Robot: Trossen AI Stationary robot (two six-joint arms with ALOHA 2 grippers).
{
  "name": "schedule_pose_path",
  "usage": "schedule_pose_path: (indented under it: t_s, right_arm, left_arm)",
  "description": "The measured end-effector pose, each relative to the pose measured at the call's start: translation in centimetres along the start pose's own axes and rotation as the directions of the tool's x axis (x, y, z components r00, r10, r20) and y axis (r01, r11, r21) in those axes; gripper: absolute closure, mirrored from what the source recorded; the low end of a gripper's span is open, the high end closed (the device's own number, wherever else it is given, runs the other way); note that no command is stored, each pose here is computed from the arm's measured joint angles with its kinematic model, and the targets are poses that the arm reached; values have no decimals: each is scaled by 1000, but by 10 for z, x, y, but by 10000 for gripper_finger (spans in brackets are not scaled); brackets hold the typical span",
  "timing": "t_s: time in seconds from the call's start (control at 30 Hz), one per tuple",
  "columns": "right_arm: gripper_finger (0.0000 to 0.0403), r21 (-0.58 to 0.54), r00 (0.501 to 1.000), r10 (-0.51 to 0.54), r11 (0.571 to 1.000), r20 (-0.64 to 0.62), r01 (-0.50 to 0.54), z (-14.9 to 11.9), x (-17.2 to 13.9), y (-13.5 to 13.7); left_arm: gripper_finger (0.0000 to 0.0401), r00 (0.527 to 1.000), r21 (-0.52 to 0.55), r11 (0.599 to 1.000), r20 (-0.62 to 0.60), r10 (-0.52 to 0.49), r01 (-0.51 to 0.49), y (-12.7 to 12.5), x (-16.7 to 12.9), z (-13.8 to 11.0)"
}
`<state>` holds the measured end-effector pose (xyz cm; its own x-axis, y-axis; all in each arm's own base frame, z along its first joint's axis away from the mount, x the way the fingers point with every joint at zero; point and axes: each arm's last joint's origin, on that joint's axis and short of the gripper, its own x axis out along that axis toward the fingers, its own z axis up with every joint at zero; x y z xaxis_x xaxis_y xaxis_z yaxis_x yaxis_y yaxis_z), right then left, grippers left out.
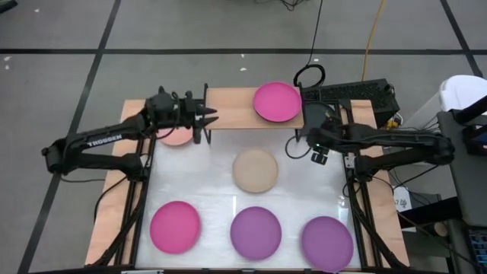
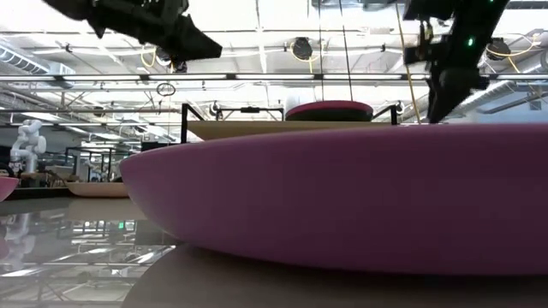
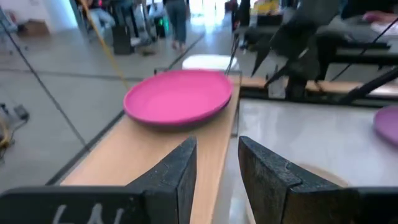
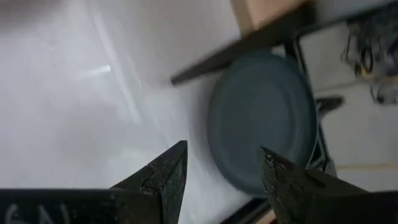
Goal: Place and stack plates onto a shelf
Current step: Adjust the shelf on the table
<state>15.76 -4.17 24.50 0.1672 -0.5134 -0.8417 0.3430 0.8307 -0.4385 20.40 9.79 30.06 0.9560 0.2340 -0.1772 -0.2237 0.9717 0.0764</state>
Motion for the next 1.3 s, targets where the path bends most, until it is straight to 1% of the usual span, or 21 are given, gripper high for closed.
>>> schedule_pose_path:
  t_s: [0.13,0.2,0.27,0.47,0.67,0.8,0.93,1.2,1.3]
  right_arm:
    - [229,6,997,-22,1000,-77,22,-5,22,-1]
    - [229,17,997,-29,999,-76,31,-4,31,-2]
    - [229,29,997,-35,999,-63,37,-1,38,-3]
    - [229,43,999,-43,998,12,43,13,49,-3]
    - [229,43,994,19,999,103,-23,26,54,1]
    - [229,50,992,21,998,128,-28,31,57,2]
    - [229,57,989,19,998,146,-27,34,58,2]
    - [229,59,983,13,998,184,-24,38,58,1]
    - [229,63,972,43,996,233,-59,42,57,2]
  left_arm:
    - [277,996,2,1000,81,-27,27,-10,-2,-8]
    - [277,991,2,1000,134,-24,24,-14,-4,-9]
    - [277,987,-20,1000,161,-7,10,-18,-7,-10]
    - [277,982,-39,999,185,-27,34,-33,-7,-18]
    - [277,982,-26,999,186,-42,48,-48,-6,-18]
    - [277,978,-4,999,205,-48,50,-56,-6,-16]
    - [277,978,8,1000,205,-27,26,-60,-6,-15]
    - [277,978,12,999,205,-44,42,-66,-7,-15]
    - [277,978,14,999,205,-49,47,-67,-7,-15]
